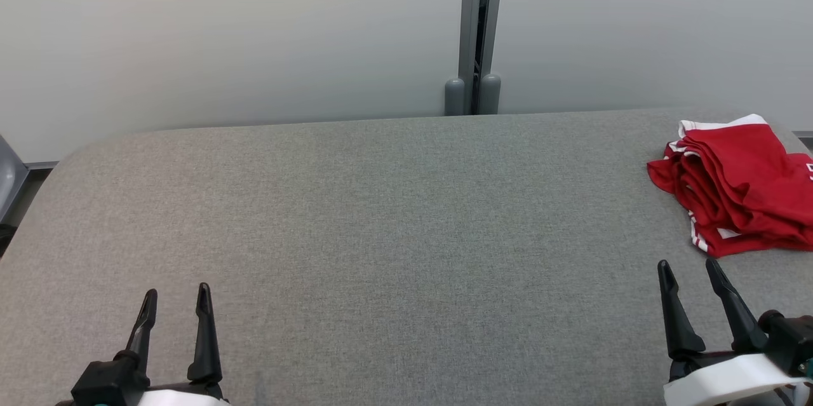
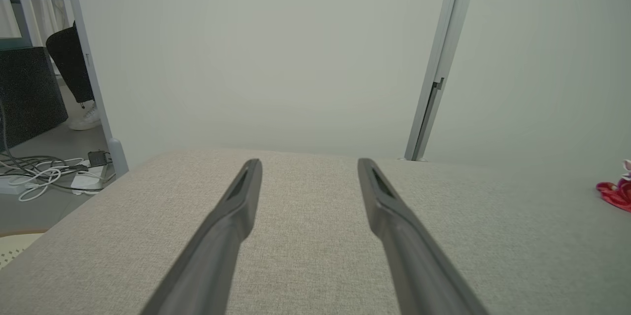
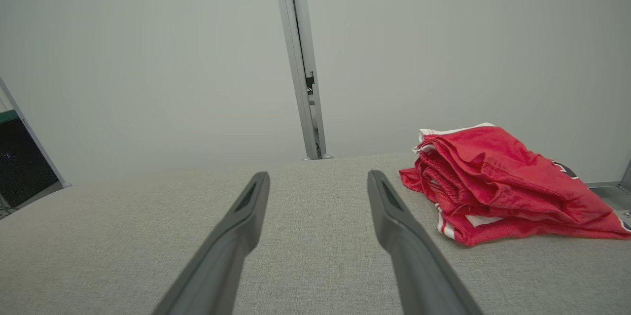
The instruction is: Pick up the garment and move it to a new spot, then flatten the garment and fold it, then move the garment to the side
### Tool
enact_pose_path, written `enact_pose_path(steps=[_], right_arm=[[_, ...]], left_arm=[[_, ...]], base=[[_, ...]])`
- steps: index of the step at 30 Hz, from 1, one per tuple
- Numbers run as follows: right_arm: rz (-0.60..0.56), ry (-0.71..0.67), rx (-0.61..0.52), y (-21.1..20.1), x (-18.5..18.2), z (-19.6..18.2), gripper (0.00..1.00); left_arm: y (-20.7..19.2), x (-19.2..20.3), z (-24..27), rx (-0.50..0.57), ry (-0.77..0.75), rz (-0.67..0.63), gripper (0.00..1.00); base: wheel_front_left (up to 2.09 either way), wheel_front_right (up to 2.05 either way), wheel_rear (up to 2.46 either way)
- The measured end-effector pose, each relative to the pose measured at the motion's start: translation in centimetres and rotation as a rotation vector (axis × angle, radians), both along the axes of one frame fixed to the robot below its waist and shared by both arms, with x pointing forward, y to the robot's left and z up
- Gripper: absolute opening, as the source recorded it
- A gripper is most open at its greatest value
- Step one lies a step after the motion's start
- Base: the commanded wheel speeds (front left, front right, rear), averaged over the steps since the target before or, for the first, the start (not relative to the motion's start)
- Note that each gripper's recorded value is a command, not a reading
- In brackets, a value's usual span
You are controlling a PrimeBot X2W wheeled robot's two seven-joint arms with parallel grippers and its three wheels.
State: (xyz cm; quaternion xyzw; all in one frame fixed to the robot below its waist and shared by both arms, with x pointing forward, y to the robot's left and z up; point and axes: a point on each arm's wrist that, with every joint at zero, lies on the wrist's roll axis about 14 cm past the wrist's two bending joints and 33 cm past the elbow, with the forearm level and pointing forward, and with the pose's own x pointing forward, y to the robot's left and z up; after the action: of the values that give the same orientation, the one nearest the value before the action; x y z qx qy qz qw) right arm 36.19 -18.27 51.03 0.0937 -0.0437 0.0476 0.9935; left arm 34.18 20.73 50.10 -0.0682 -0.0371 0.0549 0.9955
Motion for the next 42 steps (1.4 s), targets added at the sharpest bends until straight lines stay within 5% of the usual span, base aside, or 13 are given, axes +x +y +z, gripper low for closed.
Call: enact_pose_path(steps=[20,21,27,42], right_arm=[[0.001,0.02,0.026,0.7,0.1,-0.7,1.0],[0.0,0.022,0.027,0.7,0.1,-0.7,0.0],[-0.014,0.119,0.08,0.8,-1.1,-3.6,0.0],[-0.064,0.158,0.331,-0.2,-0.5,-3.5,0.0]], left_arm=[[0.5,-0.4,-0.5,-0.008,0.013,0.019,1.0],[0.5,-0.5,-0.5,-0.008,0.015,0.019,0.0],[0.3,-1.4,-3.3,-0.07,0.109,0.031,0.0],[0.6,-0.7,-3.7,-0.344,0.124,0.049,0.0]], base=[[0.0,0.0,0.0],[0.0,0.0,0.0],[0.0,0.0,0.0],[0.0,0.0,0.0]])
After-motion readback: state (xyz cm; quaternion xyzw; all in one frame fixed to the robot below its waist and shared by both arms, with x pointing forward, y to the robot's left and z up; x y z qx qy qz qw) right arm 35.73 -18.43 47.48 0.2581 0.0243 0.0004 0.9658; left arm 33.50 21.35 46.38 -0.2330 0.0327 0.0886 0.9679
